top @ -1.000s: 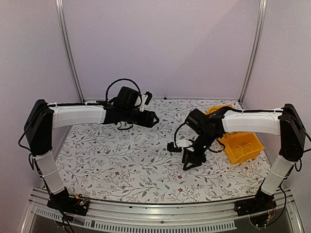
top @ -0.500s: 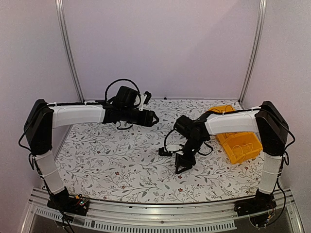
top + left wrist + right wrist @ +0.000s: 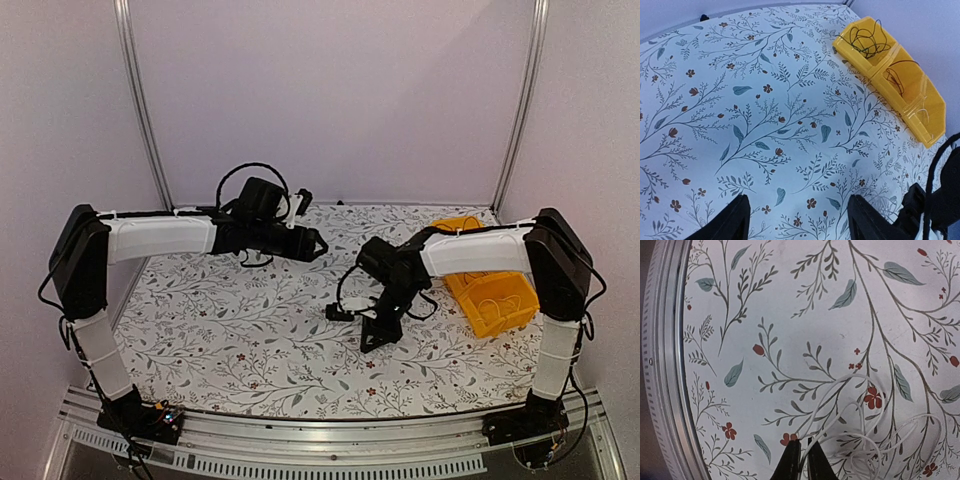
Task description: Untangle the cables
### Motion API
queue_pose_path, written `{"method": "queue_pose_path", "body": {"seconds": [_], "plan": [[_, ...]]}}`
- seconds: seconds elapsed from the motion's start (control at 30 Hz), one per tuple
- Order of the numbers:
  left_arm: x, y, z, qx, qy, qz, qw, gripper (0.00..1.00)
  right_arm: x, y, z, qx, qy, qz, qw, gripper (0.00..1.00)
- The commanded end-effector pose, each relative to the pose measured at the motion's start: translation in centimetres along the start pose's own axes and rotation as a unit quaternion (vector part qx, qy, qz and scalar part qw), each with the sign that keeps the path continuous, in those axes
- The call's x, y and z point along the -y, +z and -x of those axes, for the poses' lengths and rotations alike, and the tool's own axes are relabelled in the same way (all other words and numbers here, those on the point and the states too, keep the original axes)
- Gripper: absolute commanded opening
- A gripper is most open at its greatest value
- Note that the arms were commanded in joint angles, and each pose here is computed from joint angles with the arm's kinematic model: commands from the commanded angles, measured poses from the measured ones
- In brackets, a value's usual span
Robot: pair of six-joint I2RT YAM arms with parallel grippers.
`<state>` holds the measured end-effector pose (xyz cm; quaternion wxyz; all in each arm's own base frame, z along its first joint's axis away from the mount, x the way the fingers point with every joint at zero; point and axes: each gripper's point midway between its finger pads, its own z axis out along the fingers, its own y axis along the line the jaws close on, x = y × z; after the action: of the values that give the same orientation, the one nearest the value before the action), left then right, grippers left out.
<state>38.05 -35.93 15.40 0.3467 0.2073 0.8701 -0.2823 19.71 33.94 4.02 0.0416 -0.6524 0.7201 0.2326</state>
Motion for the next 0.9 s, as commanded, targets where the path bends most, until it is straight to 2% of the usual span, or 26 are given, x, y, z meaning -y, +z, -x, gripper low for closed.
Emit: {"method": "queue_pose_path", "body": {"seconds": [0.0, 0.2, 0.37, 0.47, 0.53, 0.63, 0.7, 0.77, 0.87], "plan": [[0.4, 0.0, 0.8, 0.013, 0.007, -0.001, 1.0, 0.68, -0.6, -2.1, 0.5, 0.005, -0.01, -0.023, 1.0, 0.01], [0.5, -0.4, 1.1, 0.029, 0.01, -0.002, 1.0, 0.73, -1.7, -6.7, 3.6, 0.047, -0.037, -0.038, 0.997, 0.0], [2.3, -1.8, 2.9, 0.059, 0.082, -0.016, 0.995, 0.73, -2.6, -11.3, 7.1, 0.119, -0.065, -0.055, 0.989, 0.0], [3.4, -3.9, 3.7, 0.085, 0.106, 0.013, 0.991, 0.77, -2.5, -14.2, 9.0, 0.172, -0.071, -0.067, 0.98, 0.0], [2.6, -6.9, 4.8, 0.148, 0.056, 0.069, 0.985, 0.82, -2.4, -15.4, 9.7, 0.197, -0.069, -0.067, 0.976, 0.0], [4.4, -11.5, 4.0, 0.254, 0.01, 0.03, 0.967, 0.83, -2.2, -15.5, 9.8, 0.207, -0.066, -0.061, 0.974, 0.0], [5.9, -13.8, 2.7, 0.312, 0.003, -0.001, 0.95, 0.82, -2.0, -15.4, 10.1, 0.213, -0.064, -0.057, 0.973, 0.0], [7.1, -14.4, 1.1, 0.329, 0.01, -0.02, 0.944, 0.8, -1.7, -15.5, 10.6, 0.223, -0.058, -0.06, 0.971, 0.0], [8.9, -13.2, -1.2, 0.313, 0.032, -0.042, 0.948, 0.78, -0.9, -15.6, 11.1, 0.228, -0.046, -0.071, 0.97, 0.0]]}}
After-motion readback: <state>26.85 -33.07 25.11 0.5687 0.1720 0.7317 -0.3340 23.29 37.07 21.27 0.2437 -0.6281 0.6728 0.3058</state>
